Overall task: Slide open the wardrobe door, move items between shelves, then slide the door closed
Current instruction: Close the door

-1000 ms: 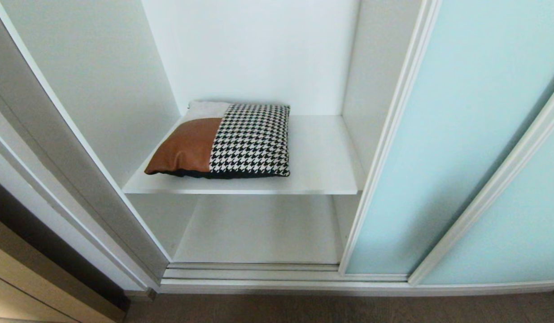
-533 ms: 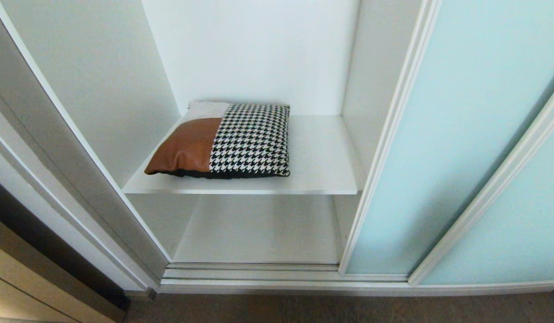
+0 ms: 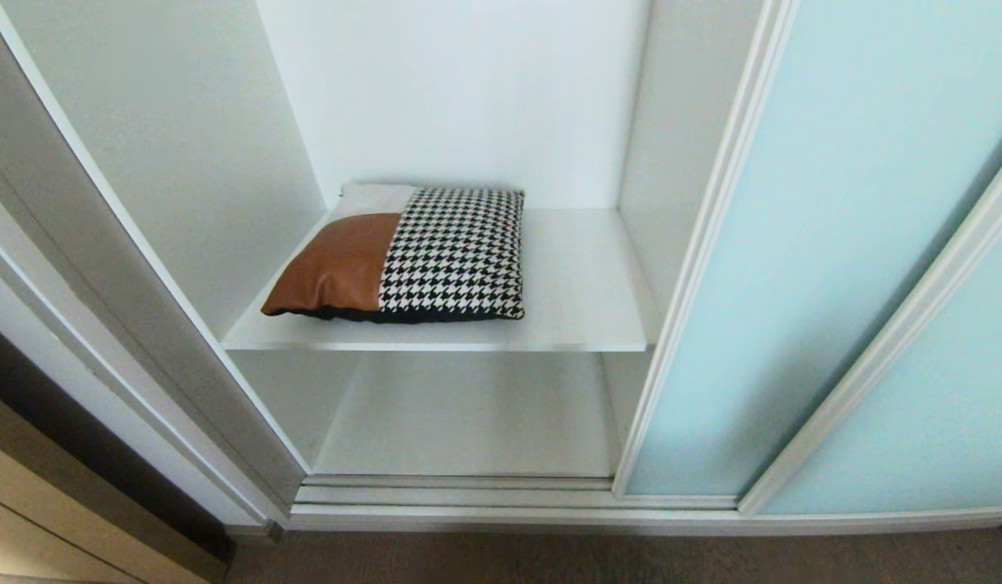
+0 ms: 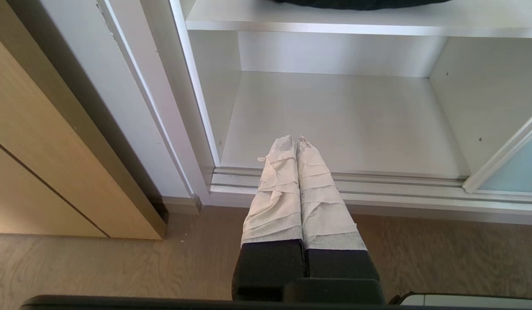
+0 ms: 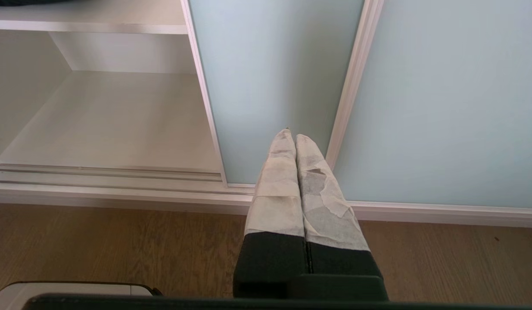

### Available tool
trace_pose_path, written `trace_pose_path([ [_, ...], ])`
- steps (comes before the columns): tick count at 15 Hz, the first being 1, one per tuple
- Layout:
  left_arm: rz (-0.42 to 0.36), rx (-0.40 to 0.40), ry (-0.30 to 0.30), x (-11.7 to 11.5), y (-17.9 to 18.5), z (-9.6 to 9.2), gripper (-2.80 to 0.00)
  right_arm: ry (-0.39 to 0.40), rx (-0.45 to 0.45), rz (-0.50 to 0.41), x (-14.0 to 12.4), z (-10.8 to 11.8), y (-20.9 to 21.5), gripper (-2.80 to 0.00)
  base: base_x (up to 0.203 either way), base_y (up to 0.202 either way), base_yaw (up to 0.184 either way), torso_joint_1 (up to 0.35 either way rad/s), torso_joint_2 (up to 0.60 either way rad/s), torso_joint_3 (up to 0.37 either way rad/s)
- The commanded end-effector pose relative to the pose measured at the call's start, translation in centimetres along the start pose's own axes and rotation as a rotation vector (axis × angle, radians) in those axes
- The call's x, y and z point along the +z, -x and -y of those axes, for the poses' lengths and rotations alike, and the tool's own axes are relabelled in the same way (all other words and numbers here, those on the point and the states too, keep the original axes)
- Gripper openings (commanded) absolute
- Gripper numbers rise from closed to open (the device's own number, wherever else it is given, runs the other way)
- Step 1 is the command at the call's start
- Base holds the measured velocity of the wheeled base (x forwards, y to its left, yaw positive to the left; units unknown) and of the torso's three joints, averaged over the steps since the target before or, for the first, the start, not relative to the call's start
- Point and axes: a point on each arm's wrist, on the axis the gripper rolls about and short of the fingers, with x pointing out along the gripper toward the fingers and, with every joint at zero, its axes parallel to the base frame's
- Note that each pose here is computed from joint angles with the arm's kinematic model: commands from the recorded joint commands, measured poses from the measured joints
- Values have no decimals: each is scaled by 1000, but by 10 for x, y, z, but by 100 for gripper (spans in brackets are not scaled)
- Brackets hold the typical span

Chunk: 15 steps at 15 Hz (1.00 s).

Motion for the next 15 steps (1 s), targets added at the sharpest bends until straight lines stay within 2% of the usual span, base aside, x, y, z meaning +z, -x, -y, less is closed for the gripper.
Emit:
trace_pose_path([
  [1, -3, 0, 0, 0, 0, 0, -280, 0, 0, 2, 0, 0, 0, -280, 0, 0, 0, 0, 0, 0],
  [15, -3, 0, 0, 0, 0, 0, -280, 0, 0, 0, 0, 0, 0, -280, 0, 0, 0, 0, 0, 0],
])
